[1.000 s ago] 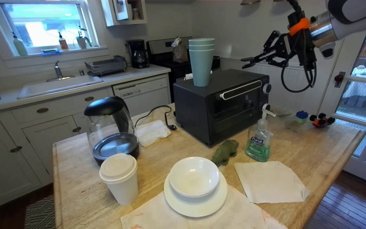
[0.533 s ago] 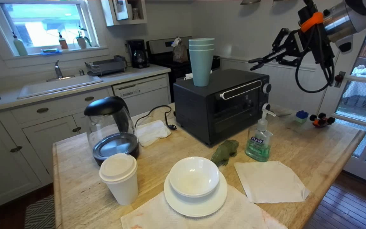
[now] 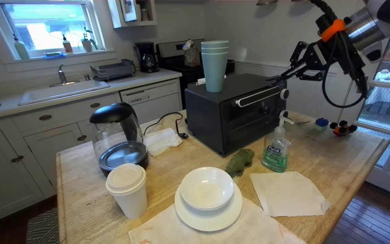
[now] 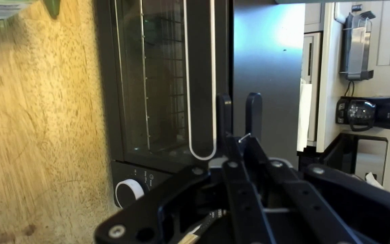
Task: Place the clip on the handle of the oven door
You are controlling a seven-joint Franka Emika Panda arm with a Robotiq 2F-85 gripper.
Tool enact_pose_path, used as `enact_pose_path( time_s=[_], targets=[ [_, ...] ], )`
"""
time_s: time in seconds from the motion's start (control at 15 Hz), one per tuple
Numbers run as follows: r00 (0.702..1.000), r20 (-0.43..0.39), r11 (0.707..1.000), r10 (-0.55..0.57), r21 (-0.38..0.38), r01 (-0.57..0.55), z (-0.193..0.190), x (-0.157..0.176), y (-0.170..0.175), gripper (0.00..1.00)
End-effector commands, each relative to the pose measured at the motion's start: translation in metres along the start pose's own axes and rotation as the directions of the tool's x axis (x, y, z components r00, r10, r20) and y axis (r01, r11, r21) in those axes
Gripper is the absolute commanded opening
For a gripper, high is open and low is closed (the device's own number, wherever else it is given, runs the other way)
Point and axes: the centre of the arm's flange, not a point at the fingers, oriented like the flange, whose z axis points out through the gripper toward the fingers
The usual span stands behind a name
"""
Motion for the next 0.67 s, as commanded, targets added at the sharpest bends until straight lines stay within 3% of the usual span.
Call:
enact_pose_path(
  time_s=[0.0, 0.6],
  targets=[
    [1.000, 0.003, 0.999, 0.018, -0.029, -0.018, -0.016, -0.009, -0.011, 0.03],
    [0.999, 0.017, 0.999, 0.030, 0.024, -0.031, -0.023, -0.015, -0.025, 0.03]
  ],
)
